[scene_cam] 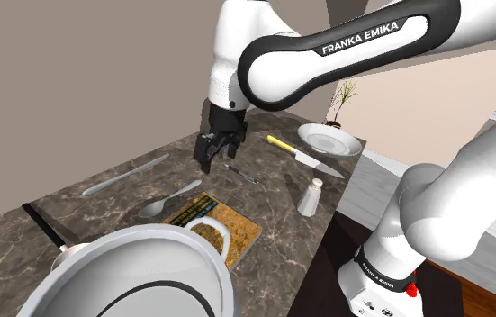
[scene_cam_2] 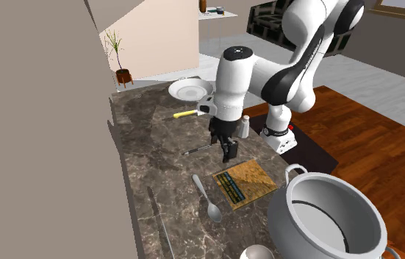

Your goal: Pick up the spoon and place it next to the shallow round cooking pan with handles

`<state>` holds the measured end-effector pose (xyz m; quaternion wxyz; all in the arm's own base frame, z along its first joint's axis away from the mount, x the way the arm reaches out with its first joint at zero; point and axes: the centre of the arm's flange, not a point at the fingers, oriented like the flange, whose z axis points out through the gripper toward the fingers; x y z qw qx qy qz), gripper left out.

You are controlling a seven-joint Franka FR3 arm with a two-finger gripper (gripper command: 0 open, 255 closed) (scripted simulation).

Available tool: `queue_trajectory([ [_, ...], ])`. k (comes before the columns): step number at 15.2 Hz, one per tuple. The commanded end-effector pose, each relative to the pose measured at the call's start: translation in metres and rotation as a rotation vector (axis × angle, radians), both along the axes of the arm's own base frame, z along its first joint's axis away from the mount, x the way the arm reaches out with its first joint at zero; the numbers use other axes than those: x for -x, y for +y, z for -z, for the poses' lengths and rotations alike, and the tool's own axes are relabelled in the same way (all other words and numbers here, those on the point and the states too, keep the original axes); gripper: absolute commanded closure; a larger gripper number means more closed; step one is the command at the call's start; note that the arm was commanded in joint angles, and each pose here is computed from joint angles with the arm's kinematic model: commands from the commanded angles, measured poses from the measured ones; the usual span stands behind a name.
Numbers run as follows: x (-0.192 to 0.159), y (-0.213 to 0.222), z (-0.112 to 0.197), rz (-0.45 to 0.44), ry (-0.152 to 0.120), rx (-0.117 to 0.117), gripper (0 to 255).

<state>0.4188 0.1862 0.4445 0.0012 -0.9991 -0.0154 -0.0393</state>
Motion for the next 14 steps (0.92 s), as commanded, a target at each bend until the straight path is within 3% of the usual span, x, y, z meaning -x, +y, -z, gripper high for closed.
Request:
queue_trajectory([
  [1, -0.01, 0.024, 0.008, 0.0, -0.012, 0.003, 0],
  [14, -0.076, 0.155, 0.073, -0.008, -0.079, 0.034, 0],
])
